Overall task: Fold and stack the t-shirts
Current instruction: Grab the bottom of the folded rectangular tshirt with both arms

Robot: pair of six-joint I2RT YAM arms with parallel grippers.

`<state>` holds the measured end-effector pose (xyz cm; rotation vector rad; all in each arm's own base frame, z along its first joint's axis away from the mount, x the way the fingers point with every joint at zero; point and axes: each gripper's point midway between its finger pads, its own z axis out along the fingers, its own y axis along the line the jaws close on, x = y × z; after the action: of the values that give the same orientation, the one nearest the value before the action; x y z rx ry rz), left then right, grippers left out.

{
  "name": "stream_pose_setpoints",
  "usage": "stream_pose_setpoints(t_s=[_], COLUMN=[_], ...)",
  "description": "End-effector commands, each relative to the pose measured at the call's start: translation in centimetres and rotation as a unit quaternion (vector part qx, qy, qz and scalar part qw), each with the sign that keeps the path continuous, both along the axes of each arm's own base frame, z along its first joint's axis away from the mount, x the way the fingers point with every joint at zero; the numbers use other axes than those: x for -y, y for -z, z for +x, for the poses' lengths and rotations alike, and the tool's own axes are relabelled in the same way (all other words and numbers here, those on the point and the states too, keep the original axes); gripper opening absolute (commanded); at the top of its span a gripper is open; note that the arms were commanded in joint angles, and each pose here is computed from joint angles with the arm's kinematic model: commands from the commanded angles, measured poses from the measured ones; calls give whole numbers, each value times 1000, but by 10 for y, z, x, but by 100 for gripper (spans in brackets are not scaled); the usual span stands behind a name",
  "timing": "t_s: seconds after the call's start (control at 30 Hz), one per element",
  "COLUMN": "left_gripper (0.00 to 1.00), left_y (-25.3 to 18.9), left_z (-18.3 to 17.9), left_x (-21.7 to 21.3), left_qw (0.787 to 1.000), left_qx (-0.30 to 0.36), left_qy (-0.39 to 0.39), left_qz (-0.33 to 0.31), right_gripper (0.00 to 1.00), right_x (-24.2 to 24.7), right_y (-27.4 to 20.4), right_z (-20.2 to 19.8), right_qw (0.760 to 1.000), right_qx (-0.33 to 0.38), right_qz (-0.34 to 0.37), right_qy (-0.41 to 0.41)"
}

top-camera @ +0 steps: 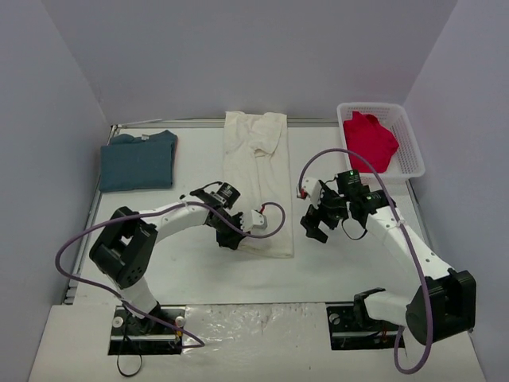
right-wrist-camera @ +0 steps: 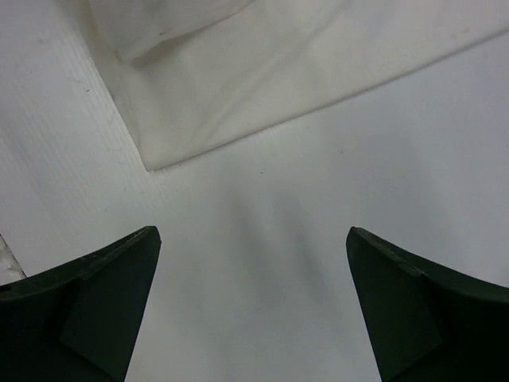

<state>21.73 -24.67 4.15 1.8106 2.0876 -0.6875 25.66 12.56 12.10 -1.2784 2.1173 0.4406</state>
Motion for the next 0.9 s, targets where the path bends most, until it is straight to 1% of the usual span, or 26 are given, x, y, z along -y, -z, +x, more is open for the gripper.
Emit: stream_pose_setpoints(t_s=[0.0, 0.1, 0.27, 0.33, 0.4, 0.47, 0.5, 0.63, 0.7, 0.8, 0.87], left_gripper=[2, 2, 2, 2, 3, 2, 3, 2, 2, 2, 2], left_y=[-17, -14, -19, -17, -19, -17, -16, -16, -15, -15, -15], left_z=[-6, -6, 0, 1, 4, 5, 4, 4, 4, 5, 5], left_x=[8, 6, 2, 0, 1, 2, 3, 3, 2, 2, 2], left_qw=[999, 997, 990, 988, 986, 985, 984, 982, 981, 980, 979], left_qx=[-42, -63, -113, -126, -135, -142, -149, -158, -163, -170, -173], left_qy=[0, -8, -38, -44, -49, -47, -48, -50, -51, -52, -51], left_qz=[-34, -38, -82, -82, -86, -86, -87, -90, -91, -92, -92], right_gripper=[100, 100, 98, 95, 93, 88, 85, 80, 79, 73, 72], right_x=[-7, -16, -29, -32, -42, -50, -57, -76, -85, -91, -91], right_y=[8, 20, 37, 45, 58, 66, 68, 71, 69, 72, 78], right_z=[-15, -23, -28, -24, -30, -32, -37, -46, -47, -49, -51], right_qw=[995, 991, 989, 987, 984, 982, 980, 976, 975, 973, 971], right_qx=[36, 28, 20, 32, 26, 19, 15, 1, 2, -6, -13], right_qz=[-30, -35, -40, -56, -72, -81, -82, -73, -70, -75, -81], right_qy=[-93, -125, -141, -145, -161, -172, -183, -203, -212, -219, -223])
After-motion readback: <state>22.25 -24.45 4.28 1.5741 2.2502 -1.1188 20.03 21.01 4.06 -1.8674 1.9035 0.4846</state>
